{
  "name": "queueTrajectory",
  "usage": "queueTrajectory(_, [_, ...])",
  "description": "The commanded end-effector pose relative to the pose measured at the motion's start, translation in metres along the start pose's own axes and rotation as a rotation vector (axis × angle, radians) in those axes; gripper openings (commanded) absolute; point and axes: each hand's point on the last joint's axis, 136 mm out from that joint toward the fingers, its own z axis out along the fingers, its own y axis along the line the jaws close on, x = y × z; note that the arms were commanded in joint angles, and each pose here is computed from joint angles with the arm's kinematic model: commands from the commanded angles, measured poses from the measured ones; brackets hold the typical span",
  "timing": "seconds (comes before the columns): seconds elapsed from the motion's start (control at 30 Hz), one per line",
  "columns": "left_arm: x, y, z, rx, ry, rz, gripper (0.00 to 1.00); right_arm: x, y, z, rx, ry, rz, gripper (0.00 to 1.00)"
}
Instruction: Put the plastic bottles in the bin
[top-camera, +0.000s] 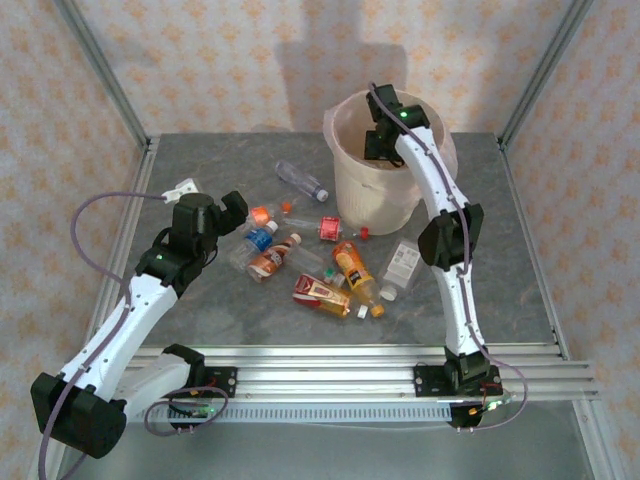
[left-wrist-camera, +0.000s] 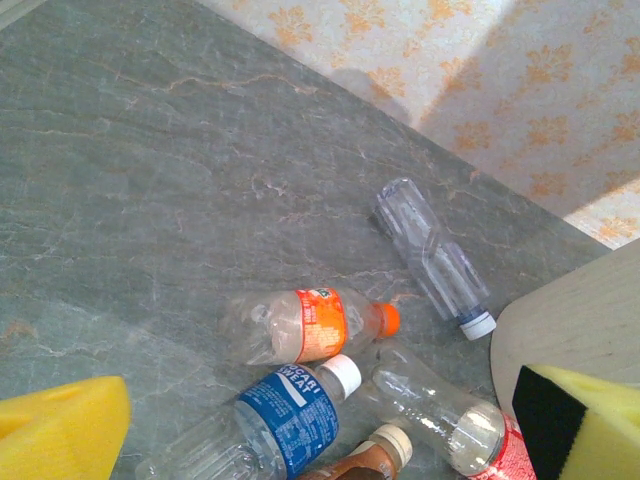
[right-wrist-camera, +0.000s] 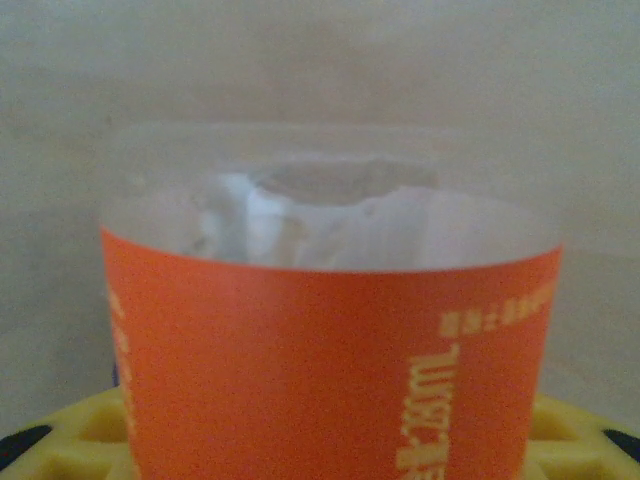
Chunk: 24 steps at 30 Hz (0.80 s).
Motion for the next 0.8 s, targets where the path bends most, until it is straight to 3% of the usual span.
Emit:
queueTrajectory(0.0, [0.003, 0.01, 0.002, -0.039, 0.01, -0.008, 1.0, 0.004, -0.005, 0.004, 0.012, 0.028, -0.016, 0.41])
queueTrajectory(0.23, [0.004, 0.013, 0.002, -0.055, 0.009, -0.01, 1.0, 0.01, -0.005, 0.015, 0.016, 0.054, -0.021, 0.53])
queueTrajectory(0.47, [0.004, 0.013, 0.001, -0.051, 0.007, -0.013, 1.0, 0.005, -0.006, 0.007, 0.015, 0.035, -0.004, 0.73])
queueTrajectory(0.7, [0.004, 0.01, 0.002, -0.036, 0.009, -0.015, 1.0, -0.015, -0.012, -0.03, 0.017, -0.056, 0.025, 0.88])
queueTrajectory(0.77, [0.004, 0.009, 0.002, -0.028, 0.008, -0.016, 1.0, -0.022, -0.015, -0.047, 0.016, -0.093, 0.038, 0.99])
